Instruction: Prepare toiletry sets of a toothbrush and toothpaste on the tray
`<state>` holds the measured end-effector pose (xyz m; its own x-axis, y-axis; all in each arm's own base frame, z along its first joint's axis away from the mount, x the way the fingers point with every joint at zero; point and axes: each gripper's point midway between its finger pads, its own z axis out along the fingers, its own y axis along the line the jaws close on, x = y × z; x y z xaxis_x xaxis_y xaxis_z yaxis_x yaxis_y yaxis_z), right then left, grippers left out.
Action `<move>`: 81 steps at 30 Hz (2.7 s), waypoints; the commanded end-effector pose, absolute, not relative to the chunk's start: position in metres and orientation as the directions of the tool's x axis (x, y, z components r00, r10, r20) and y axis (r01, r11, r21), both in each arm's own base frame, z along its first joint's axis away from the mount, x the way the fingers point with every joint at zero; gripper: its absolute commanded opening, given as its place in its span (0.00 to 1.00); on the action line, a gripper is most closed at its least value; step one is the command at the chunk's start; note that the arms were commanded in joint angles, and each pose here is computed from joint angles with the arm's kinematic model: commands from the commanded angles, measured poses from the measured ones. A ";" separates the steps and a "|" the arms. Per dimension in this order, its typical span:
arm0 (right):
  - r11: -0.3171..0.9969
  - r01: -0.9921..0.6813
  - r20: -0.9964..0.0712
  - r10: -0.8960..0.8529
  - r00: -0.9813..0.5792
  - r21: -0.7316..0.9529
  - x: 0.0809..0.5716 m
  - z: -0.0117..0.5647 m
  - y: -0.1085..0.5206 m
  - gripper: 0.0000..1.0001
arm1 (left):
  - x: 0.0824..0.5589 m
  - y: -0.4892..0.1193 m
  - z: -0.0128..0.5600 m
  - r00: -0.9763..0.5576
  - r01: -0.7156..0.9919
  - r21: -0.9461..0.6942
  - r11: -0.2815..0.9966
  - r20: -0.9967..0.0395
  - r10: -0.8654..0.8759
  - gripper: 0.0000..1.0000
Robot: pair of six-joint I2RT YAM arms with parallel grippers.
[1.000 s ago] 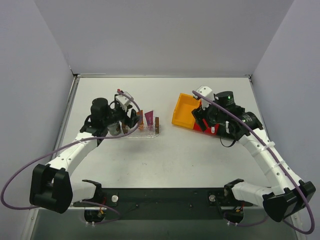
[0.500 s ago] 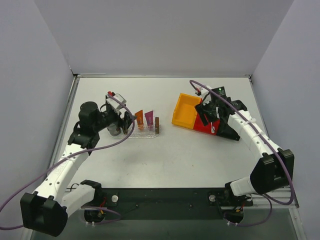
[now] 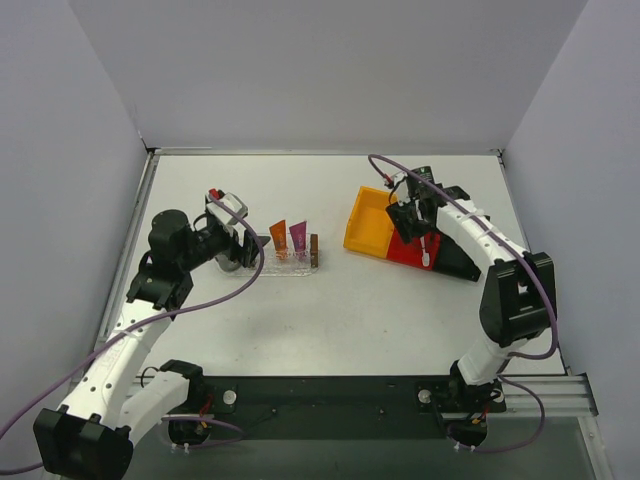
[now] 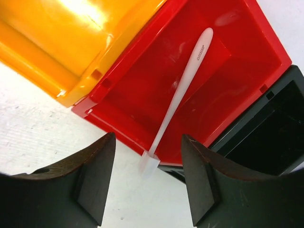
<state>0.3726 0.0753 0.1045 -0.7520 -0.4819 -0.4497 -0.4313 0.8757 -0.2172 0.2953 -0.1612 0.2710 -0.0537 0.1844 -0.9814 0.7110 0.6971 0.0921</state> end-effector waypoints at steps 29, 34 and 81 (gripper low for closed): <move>0.886 -0.381 -0.267 -0.447 -0.854 -0.266 0.389 0.041 0.034 0.38 | 0.296 -0.160 0.266 -0.038 0.711 0.101 0.696 -0.982 0.182 0.87; 0.887 -0.380 -0.255 -0.443 -0.859 -0.262 0.389 0.035 0.035 0.34 | 0.296 -0.160 0.264 -0.041 0.712 0.102 0.695 -0.982 0.186 0.87; 0.690 -0.722 -0.519 -0.599 -0.611 0.053 0.254 0.234 0.141 0.00 | 0.268 -0.244 0.321 0.254 0.803 0.367 0.470 -0.923 0.288 0.86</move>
